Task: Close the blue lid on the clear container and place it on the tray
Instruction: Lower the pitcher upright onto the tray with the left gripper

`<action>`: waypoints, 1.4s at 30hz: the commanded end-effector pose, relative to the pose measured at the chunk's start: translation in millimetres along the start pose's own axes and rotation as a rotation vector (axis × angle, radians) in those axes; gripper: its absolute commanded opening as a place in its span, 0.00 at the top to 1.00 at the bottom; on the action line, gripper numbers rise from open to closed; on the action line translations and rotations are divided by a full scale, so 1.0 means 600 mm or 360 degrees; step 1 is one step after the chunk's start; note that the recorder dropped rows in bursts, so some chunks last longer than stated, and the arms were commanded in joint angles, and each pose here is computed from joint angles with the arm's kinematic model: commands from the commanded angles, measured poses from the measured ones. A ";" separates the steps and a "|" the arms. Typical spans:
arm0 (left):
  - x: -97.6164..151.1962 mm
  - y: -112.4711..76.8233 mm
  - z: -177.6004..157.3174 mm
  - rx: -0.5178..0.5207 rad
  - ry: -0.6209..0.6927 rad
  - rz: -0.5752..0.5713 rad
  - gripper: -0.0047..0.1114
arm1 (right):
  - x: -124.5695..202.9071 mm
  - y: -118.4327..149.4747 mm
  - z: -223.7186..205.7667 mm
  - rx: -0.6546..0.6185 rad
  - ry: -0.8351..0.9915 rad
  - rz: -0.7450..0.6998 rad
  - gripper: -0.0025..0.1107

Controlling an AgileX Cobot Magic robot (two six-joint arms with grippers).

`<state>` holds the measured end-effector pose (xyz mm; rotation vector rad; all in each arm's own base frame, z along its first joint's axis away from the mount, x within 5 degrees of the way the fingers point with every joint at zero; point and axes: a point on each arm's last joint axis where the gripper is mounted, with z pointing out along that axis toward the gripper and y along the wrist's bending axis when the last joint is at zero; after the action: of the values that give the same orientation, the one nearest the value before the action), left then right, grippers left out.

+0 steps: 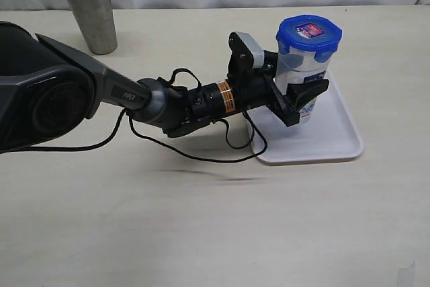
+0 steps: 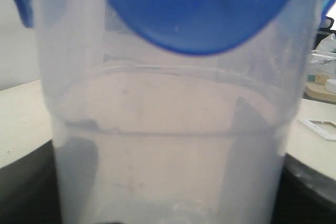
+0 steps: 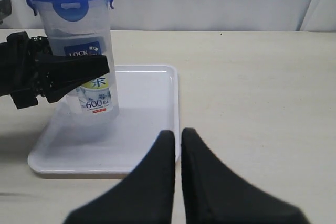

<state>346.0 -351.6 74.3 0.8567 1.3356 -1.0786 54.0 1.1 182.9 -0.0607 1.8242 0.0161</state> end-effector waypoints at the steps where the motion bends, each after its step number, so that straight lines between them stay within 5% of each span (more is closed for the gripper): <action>1: -0.022 0.000 0.004 0.0005 -0.0126 0.0005 0.96 | 0.001 -0.001 -0.001 0.0011 -0.0002 -0.0017 0.94; 28: 0.003 0.003 0.001 -0.0020 -0.0043 0.0022 0.96 | 0.001 -0.001 -0.001 0.0011 -0.0002 -0.0017 0.94; 33: 0.003 0.005 0.000 -0.0025 -0.0041 0.0033 0.75 | 0.001 -0.001 -0.001 0.0011 -0.0002 -0.0017 0.94; 39: 0.005 0.006 0.000 -0.0031 -0.0020 0.0116 0.38 | 0.001 -0.001 -0.001 0.0011 -0.0002 -0.0017 0.94; 42: 0.006 0.006 0.000 -0.0039 -0.0010 0.0114 0.29 | 0.001 -0.001 -0.001 0.0011 -0.0002 -0.0017 0.94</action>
<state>346.3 -350.6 60.8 0.9072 1.3409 -1.0029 54.0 1.1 182.9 -0.0607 1.8242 0.0161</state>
